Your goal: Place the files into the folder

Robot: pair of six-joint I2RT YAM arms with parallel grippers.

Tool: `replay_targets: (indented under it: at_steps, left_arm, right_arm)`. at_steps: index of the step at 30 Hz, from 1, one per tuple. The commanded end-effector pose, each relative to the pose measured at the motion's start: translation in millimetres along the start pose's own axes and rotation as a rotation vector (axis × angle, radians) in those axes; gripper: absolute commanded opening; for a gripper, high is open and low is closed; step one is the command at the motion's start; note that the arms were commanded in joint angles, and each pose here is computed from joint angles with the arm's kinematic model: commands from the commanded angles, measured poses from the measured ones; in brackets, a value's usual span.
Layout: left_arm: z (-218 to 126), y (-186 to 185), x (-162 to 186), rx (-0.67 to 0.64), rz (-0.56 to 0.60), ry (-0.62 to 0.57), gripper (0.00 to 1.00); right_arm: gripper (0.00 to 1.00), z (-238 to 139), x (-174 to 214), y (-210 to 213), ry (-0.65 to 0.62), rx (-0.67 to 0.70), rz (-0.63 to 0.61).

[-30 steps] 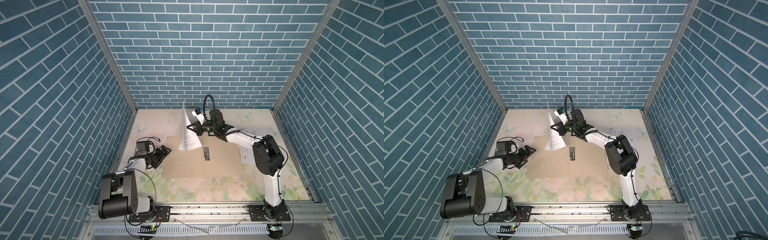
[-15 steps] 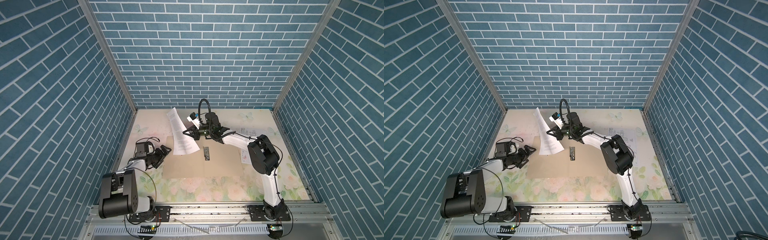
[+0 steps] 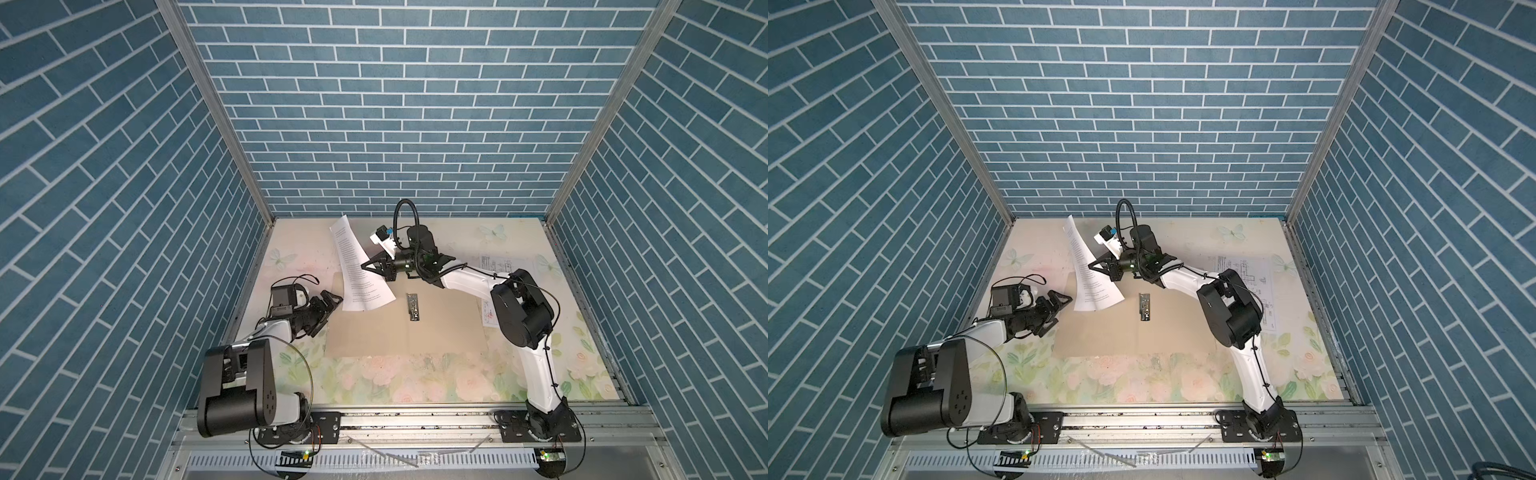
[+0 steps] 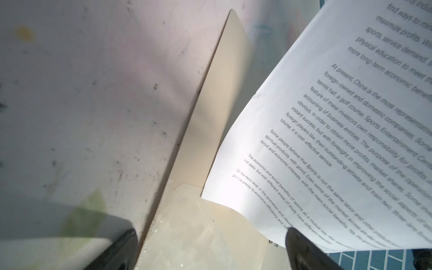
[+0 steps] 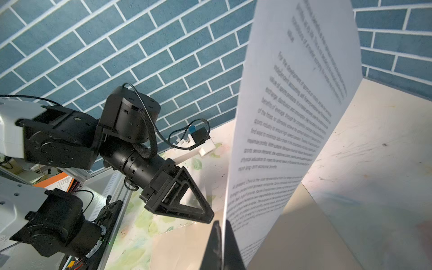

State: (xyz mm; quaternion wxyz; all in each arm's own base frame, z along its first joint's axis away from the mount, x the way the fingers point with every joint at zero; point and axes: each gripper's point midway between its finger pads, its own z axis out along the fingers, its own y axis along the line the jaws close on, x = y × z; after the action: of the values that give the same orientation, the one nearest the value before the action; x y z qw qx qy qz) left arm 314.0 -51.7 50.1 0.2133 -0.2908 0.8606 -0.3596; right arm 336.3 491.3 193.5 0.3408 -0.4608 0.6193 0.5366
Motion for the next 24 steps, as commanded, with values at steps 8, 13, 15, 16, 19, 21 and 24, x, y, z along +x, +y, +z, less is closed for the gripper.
replay_targets:
  at_steps: [8, 13, 15, 16, 19, 21, 24]
  left_arm:
    - [3, 27, 23, -0.062, -0.079, 0.061, 1.0]
    - [4, 27, 23, -0.061, -0.081, 0.061, 1.0]
    - [3, 27, 23, -0.062, -0.08, 0.061, 0.99]
    - [3, 27, 24, -0.063, -0.079, 0.062, 1.0]
    - [2, 26, 23, -0.063, -0.074, 0.056, 1.0]
    - [1, 25, 23, -0.059, -0.073, 0.051, 1.0]
    - [1, 23, 21, -0.049, -0.078, 0.046, 1.0]
  right_arm:
    - [0.0, 5, -15, 10, -0.054, -0.066, -0.046]
    - [0.0, 5, -11, 6, -0.057, -0.05, -0.024]
    - [0.0, 5, -5, -5, -0.042, 0.012, -0.019]
    - [0.0, 4, -3, -8, -0.027, 0.042, -0.03]
    - [0.0, -1, -6, -7, -0.019, 0.069, -0.078]
    - [0.0, -3, -9, -4, -0.023, 0.067, -0.094]
    - [0.0, -2, -10, -3, -0.021, 0.053, -0.099]
